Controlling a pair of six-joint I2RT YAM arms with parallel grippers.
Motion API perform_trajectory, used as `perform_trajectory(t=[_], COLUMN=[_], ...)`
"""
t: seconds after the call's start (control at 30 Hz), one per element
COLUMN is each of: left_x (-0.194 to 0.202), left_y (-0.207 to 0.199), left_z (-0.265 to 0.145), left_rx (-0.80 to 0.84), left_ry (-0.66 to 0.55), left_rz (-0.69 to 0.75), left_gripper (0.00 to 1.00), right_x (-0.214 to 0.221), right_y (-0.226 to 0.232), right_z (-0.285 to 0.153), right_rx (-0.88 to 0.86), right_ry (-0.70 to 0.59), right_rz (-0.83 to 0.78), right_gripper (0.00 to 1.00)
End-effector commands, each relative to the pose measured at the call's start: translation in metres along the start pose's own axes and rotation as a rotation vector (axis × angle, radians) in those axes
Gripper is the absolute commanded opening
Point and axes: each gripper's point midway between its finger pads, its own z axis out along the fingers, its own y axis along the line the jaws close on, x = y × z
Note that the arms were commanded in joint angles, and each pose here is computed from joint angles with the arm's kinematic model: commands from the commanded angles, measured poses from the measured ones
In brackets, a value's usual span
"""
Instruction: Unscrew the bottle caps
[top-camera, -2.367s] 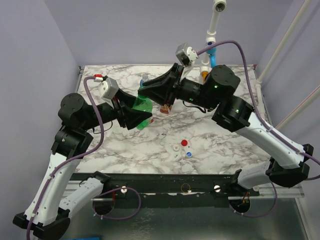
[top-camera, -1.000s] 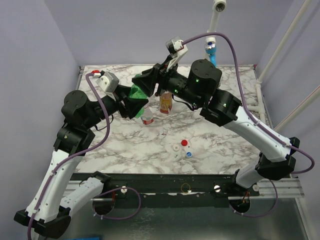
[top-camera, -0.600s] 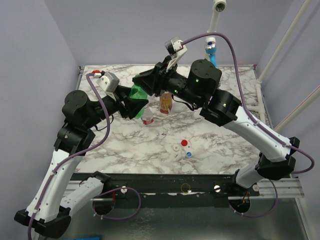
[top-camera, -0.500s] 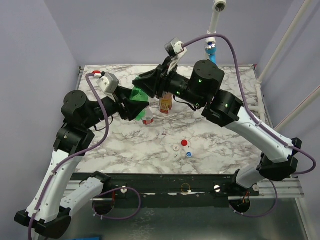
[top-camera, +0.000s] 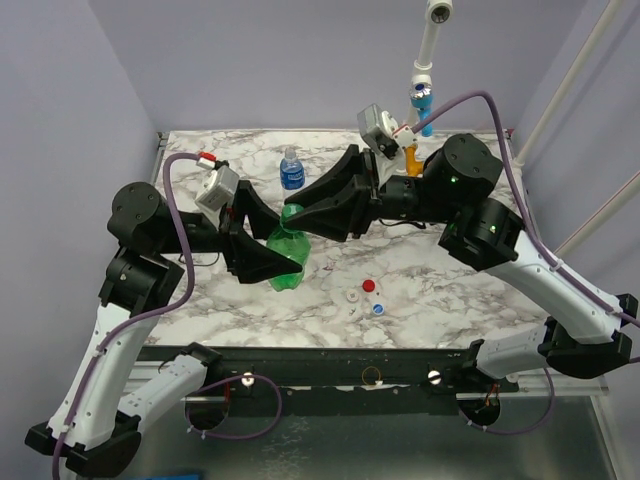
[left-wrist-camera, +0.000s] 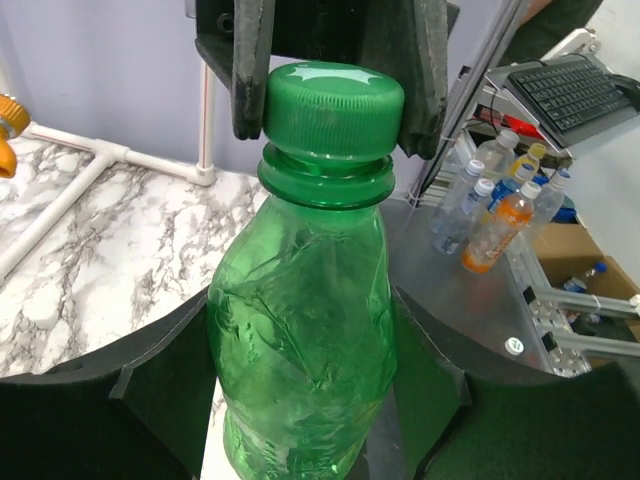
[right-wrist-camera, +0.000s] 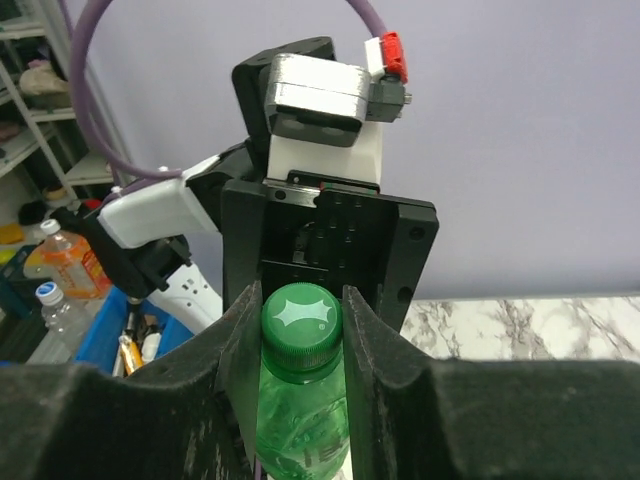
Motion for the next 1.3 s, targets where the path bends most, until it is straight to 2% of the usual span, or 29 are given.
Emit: perform_trajectory(t=[0.0,0.03,0.17,0.2,0.23,0.33,0.5,0.83,0.93,1.13,1.27], left_x=[0.005,0.004,0.000,-0.002,-0.003,-0.008,-0.011,-0.006,-0.003,0.001,0.001], left_y=[0.024,0.032,0.067,0.076,0.086,0.113,0.137,0.143,0.143,0.141,0.140], left_z=[0.000,-0.001,-0.009,-0.012,-0.016,-0.028,-0.042,-0.044,-0.044,-0.041,-0.042], left_rx=[-0.110,-0.156,-0.344,-0.391,-0.446,-0.592,-0.731,-0.751,-0.747,-0.725,-0.724], left_ry=[-0.017,-0.029,-0.067,-0.074,-0.084,-0.104,-0.113,-0.101,-0.096,-0.087,-0.087], left_rz=[-0.033,-0.012,0.064,0.087,0.101,0.139,0.165,0.166,0.163,0.158,0.160], left_gripper=[0.00,0.00,0.00,0.00,0.00,0.00,0.00,0.00,0.00,0.00,0.00], right_x=[-0.001,-0.003,-0.016,-0.020,-0.023,-0.026,0.001,0.023,0.024,0.034,0.037], right_y=[-0.031,-0.047,-0.088,-0.095,-0.100,-0.113,-0.139,-0.146,-0.145,-0.144,-0.143], right_z=[-0.003,-0.006,-0.027,-0.031,-0.034,-0.033,-0.016,0.017,0.021,0.026,0.027], right_rx=[0.181,0.278,0.551,0.600,0.636,0.707,0.786,0.714,0.698,0.675,0.669], right_ry=[-0.013,-0.021,-0.070,-0.080,-0.085,-0.073,0.012,0.020,0.008,0.015,0.028], right_rz=[-0.016,-0.013,-0.005,0.002,0.007,0.035,0.077,0.117,0.123,0.137,0.146], right_gripper=[0.24,0.42,0.93,0.99,1.00,1.00,0.97,0.81,0.73,0.50,0.39])
